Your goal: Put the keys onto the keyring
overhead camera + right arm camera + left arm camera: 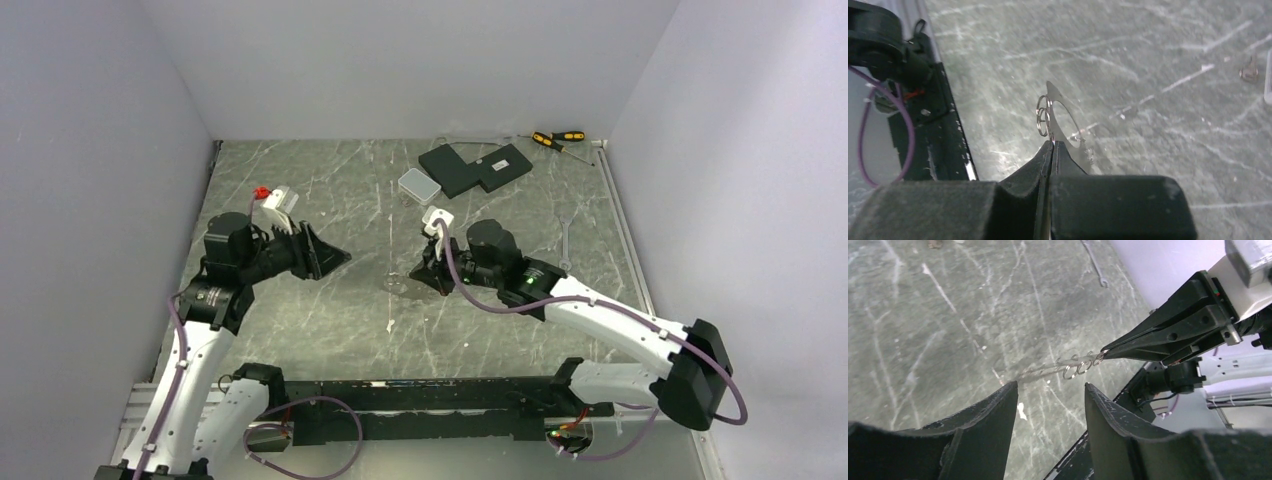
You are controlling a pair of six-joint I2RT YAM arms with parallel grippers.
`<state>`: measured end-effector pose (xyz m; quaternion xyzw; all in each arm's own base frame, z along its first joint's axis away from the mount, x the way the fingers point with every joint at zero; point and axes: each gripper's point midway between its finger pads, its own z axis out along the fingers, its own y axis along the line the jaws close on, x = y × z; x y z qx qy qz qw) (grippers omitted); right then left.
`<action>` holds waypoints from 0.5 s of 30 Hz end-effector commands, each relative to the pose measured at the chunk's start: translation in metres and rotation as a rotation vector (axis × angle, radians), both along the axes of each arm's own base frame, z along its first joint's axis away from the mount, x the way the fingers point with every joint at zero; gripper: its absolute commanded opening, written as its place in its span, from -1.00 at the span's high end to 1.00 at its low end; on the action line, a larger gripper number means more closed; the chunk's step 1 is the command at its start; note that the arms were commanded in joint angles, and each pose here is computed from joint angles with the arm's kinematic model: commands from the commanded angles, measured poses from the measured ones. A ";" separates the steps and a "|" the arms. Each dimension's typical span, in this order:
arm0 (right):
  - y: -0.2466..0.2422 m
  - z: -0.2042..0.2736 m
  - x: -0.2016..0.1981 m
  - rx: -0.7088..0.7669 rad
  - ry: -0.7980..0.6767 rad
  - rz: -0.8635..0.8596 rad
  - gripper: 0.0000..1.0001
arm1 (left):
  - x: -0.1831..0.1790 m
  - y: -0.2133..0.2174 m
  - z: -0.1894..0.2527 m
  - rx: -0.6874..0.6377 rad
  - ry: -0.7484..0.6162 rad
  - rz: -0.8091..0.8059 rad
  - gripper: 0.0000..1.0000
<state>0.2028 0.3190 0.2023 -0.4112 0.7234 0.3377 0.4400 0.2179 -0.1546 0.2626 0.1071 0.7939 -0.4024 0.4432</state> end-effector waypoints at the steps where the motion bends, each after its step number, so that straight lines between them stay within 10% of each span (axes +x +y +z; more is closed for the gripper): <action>1: 0.015 0.057 -0.016 0.182 -0.095 0.118 1.00 | -0.007 -0.023 0.019 -0.076 -0.055 -0.096 -0.11; 15: 0.013 0.125 -0.071 0.360 -0.127 0.370 1.00 | -0.039 -0.058 0.026 -0.015 -0.278 -0.344 -0.14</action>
